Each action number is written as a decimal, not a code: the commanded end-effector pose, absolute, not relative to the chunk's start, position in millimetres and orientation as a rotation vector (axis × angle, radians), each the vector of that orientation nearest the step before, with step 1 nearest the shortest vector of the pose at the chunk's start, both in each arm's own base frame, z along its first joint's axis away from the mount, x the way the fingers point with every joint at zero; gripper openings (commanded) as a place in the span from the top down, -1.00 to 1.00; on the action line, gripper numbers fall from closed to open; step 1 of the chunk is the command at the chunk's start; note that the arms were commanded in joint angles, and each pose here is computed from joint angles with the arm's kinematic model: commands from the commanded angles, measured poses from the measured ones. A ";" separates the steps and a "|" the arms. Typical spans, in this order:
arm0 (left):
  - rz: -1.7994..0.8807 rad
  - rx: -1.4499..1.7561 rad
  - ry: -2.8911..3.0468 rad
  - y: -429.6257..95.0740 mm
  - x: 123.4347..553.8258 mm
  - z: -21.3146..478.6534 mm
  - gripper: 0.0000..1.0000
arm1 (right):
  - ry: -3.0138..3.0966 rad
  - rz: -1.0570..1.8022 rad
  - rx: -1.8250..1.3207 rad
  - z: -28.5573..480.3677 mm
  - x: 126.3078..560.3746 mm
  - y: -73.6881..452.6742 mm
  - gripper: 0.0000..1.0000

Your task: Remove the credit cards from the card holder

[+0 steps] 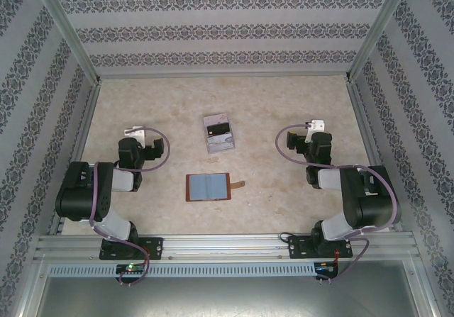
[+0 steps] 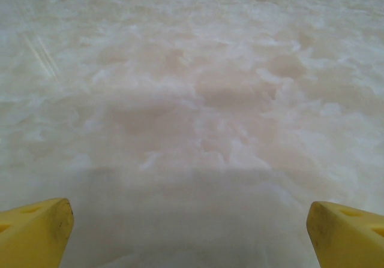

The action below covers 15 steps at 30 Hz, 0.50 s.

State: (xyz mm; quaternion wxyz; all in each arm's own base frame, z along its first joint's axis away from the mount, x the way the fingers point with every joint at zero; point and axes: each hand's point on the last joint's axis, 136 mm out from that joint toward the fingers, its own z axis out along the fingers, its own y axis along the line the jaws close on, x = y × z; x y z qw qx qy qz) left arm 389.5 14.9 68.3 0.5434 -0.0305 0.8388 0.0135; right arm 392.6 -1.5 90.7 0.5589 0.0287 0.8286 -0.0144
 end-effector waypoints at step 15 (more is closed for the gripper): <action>0.010 0.046 1.904 -3.0 397.2 88.1 -1.00 | 1.892 -0.005 0.007 104.6 397.4 5.3 -0.96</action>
